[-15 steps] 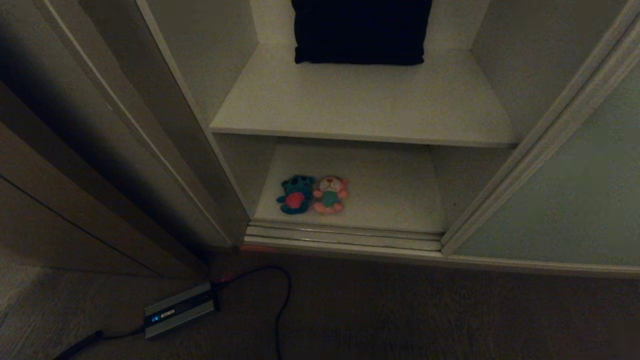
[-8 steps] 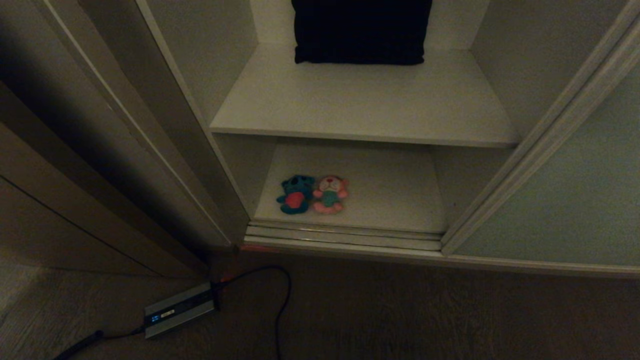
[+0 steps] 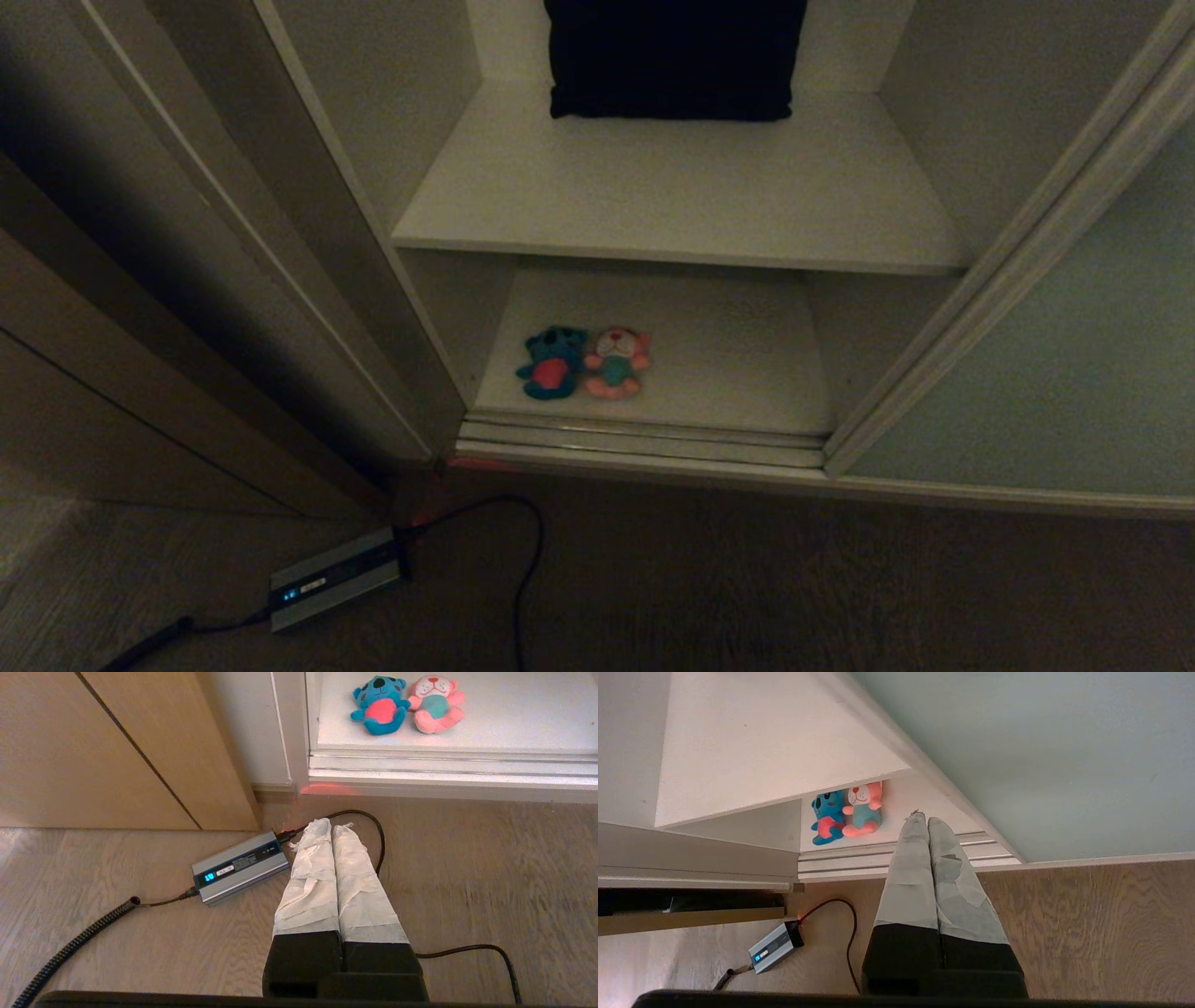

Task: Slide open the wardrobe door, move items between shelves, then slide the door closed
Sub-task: Close the door

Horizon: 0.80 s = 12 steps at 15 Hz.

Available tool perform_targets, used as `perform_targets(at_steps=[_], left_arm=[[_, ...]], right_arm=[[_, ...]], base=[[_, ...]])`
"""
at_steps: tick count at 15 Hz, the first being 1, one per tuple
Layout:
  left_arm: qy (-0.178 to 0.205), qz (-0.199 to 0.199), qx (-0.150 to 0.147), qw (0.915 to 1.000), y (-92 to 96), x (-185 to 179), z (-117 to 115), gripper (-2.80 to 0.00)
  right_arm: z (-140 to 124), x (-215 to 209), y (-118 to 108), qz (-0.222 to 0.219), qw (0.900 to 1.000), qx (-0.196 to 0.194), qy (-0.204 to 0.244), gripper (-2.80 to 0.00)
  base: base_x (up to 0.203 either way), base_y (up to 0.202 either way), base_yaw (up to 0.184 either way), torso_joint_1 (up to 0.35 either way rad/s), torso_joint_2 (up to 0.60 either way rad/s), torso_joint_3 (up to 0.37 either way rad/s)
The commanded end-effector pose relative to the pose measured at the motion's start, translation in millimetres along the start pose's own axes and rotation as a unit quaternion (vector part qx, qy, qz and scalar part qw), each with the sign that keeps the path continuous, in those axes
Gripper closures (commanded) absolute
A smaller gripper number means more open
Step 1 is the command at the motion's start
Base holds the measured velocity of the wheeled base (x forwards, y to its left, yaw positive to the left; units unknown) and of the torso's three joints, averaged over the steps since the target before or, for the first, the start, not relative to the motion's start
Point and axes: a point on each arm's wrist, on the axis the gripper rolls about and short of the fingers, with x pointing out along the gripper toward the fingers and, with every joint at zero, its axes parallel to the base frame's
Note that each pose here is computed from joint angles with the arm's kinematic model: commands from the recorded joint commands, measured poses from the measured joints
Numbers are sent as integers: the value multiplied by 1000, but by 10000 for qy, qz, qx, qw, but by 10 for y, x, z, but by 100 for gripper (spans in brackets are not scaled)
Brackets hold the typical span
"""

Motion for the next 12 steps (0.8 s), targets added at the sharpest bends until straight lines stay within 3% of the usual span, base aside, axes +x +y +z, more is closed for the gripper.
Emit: perform_targets(at_steps=[1,12], left_arm=[[8,-1,2,10000,0,1,0,0],[8,-1,2,10000,0,1,0,0]], right_arm=[[-1,72,-32,13,10000,36,74,0],[-1,456,-44,-153,9997,-114,-123,0]], base=[[0,0,0,0,0,0],[0,0,0,0,0,0]])
